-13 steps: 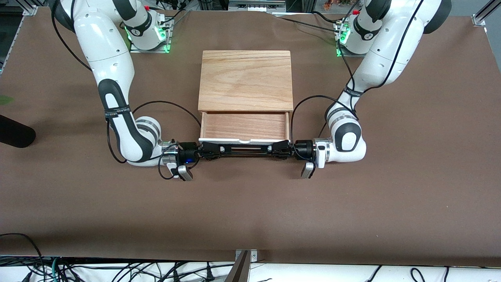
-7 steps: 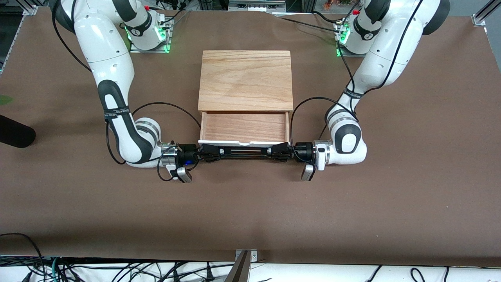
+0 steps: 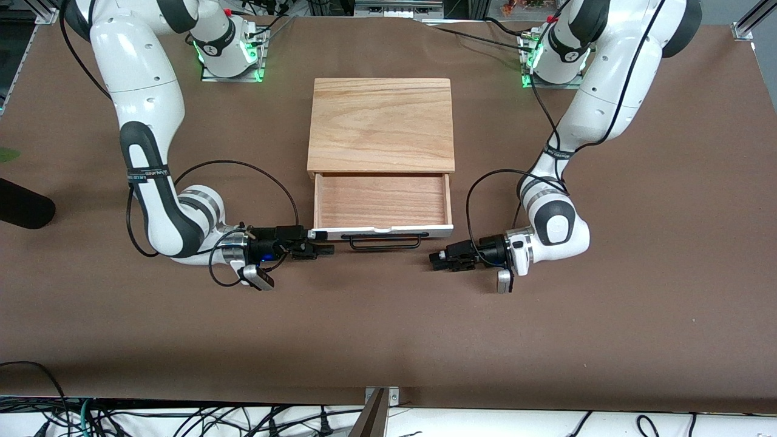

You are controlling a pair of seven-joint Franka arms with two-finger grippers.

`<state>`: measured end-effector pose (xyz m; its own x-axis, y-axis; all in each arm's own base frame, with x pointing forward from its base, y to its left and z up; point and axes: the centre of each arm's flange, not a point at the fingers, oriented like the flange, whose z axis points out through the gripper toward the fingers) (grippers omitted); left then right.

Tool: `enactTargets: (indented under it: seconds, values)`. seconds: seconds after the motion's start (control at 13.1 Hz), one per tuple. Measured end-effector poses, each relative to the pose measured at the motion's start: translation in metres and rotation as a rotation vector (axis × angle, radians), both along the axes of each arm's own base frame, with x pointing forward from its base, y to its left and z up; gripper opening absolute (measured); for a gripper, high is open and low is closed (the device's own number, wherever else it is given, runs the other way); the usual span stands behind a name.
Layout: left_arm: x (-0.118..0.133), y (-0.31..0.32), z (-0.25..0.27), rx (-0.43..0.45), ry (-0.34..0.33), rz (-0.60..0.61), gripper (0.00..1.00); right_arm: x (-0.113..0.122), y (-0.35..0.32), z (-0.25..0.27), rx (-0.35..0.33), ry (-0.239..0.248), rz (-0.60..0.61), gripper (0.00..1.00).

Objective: Pull top drawer with both arms simultaneously
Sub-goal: 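Pull the handle outward with both grippers to slide the drawer open, then open both grippers and draw them back from the handle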

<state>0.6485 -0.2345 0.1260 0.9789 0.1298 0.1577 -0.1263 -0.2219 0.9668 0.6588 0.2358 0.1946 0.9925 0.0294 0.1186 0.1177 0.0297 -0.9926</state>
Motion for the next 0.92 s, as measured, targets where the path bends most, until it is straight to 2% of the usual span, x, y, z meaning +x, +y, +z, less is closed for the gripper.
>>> enactTargets:
  seconds: [0.15, 0.23, 0.54, 0.69, 0.92]
  values:
    - [0.002, -0.002, 0.004, -0.003, -0.008, -0.001, 0.94, 0.0, -0.001, 0.001, -0.008, -0.004, 0.006, 1.0]
    - [0.005, -0.002, 0.009, -0.006, -0.012, 0.0, 1.0, 0.001, -0.004, 0.003, -0.022, -0.012, 0.01, 1.0]
    - [0.013, -0.003, 0.054, -0.026, 0.025, 0.01, 1.0, 0.011, -0.033, 0.03, -0.133, -0.042, 0.051, 1.0]
    - [0.009, -0.001, 0.078, -0.005, 0.05, -0.014, 1.0, 0.023, -0.055, 0.057, -0.258, -0.058, 0.1, 1.0]
    - [-0.009, 0.008, 0.106, 0.081, 0.074, -0.038, 1.0, 0.041, -0.092, 0.103, -0.527, -0.073, 0.173, 1.0]
